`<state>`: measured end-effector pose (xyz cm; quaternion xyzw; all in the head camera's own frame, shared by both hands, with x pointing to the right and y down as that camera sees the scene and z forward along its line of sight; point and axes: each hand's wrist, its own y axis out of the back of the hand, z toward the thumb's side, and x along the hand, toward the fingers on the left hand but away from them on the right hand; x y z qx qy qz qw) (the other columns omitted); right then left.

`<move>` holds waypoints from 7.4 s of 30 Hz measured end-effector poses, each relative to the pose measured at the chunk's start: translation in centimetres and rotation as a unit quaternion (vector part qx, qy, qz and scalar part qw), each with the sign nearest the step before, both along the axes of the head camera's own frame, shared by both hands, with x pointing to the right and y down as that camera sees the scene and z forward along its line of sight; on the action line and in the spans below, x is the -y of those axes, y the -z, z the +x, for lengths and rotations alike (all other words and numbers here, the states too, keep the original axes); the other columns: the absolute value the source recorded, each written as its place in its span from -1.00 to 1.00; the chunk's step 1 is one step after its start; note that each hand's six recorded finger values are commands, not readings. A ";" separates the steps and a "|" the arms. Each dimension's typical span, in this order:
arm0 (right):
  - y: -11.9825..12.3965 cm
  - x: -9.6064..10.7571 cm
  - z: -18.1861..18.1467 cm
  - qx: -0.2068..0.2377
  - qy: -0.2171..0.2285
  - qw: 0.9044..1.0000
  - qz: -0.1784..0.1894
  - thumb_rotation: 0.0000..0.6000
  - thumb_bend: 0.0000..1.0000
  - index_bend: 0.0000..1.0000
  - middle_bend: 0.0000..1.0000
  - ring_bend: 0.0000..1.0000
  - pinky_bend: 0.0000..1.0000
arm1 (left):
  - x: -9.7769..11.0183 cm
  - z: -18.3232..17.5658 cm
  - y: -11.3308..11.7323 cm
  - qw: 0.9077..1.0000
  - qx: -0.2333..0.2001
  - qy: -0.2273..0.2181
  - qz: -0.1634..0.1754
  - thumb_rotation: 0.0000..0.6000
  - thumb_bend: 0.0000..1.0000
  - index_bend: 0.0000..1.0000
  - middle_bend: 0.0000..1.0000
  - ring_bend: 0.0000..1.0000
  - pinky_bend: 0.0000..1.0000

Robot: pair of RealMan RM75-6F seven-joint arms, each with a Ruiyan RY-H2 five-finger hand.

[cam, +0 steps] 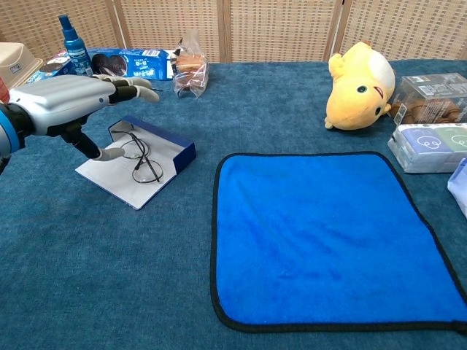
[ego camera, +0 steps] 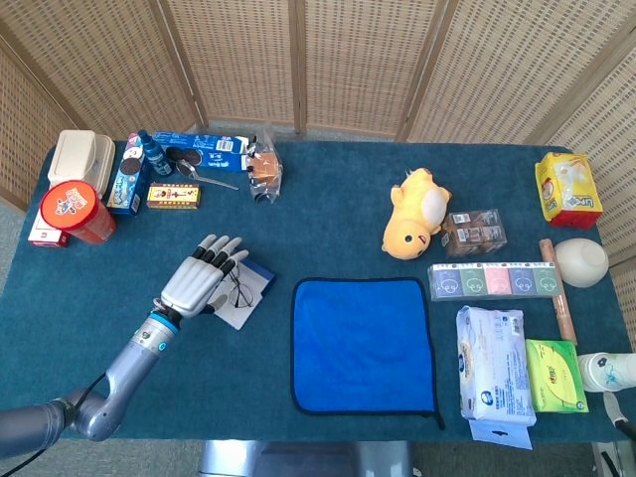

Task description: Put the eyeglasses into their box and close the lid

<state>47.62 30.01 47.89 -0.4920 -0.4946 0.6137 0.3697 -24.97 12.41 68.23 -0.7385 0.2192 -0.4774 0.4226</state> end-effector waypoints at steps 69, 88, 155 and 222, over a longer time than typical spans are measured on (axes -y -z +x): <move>0.3 0.0 0.0 -0.003 -0.002 1.000 0.002 1.00 -0.44 -0.70 -0.69 -0.89 -0.79 | 0.2 -1.3 -2.8 1.000 -0.005 0.030 -0.004 1.00 -0.42 -0.91 -1.00 -1.00 -1.00; 0.4 -0.4 0.5 -0.005 -0.010 1.000 0.005 0.99 -0.44 -0.70 -0.69 -0.88 -0.79 | 2.5 0.9 -4.7 0.999 0.028 0.021 -0.002 1.00 -0.42 -0.91 -1.00 -1.00 -1.00; 1.6 -0.9 0.2 -0.007 -0.009 1.000 0.025 1.00 -0.44 -0.73 -0.69 -0.87 -0.79 | 2.8 1.2 -3.2 0.982 0.056 0.017 -0.179 0.80 -0.41 -0.76 -0.63 -0.90 -0.99; -3.2 1.3 -4.6 0.072 0.097 0.992 -0.034 1.00 -0.44 -0.74 -0.69 -0.87 -0.79 | -13.0 -6.2 4.4 0.955 -0.035 0.116 -0.272 0.77 -0.41 -0.79 -0.63 -0.88 -0.93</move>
